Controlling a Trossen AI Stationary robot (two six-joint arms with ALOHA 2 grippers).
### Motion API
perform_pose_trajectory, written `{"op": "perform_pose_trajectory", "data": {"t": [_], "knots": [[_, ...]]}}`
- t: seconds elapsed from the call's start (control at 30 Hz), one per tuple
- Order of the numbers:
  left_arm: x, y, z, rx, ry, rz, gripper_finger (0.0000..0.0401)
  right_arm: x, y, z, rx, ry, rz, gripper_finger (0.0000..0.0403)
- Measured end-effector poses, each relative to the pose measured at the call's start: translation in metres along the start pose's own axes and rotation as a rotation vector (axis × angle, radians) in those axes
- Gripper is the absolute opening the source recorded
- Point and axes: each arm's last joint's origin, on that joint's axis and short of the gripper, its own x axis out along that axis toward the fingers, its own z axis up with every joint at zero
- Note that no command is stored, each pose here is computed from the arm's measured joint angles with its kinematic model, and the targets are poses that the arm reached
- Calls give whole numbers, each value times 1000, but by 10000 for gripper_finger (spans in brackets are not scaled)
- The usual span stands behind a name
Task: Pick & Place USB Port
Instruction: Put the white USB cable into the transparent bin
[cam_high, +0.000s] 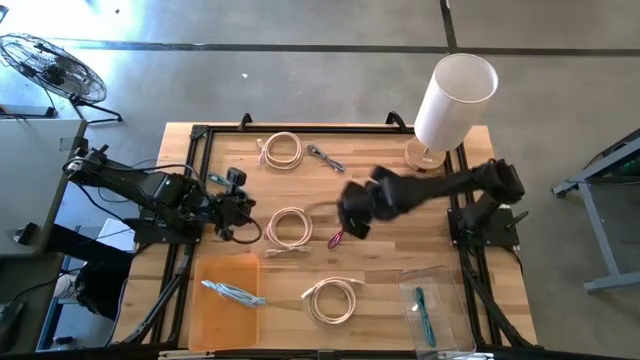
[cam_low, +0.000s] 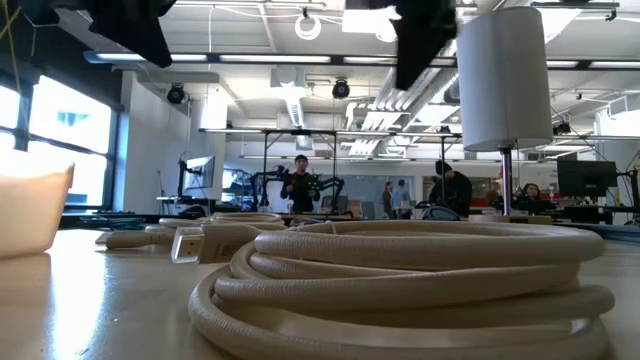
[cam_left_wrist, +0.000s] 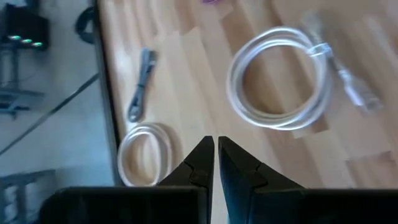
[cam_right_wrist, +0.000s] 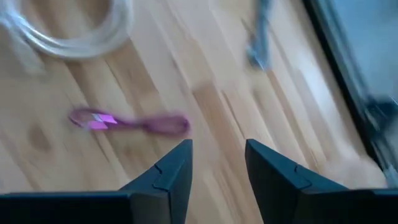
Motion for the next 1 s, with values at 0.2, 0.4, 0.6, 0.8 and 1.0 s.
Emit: {"op": "perform_pose_trajectory", "data": {"t": [0.2,0.4,0.6,0.8,1.0], "knots": [[0,0,0,0,0,-1,19,25,-42,41,-10,-103,190,158],[0,1,-2,19,37,60,19,42,-84,51,32,-92,144,207],[0,1,-6,-1,73,83,19,57,-105,63,8,-139,198,243],[0,1,-6,-21,69,84,19,83,-121,82,20,-243,230,244],[0,2,-5,-23,68,89,19,138,-136,87,64,-182,211,245]]}}
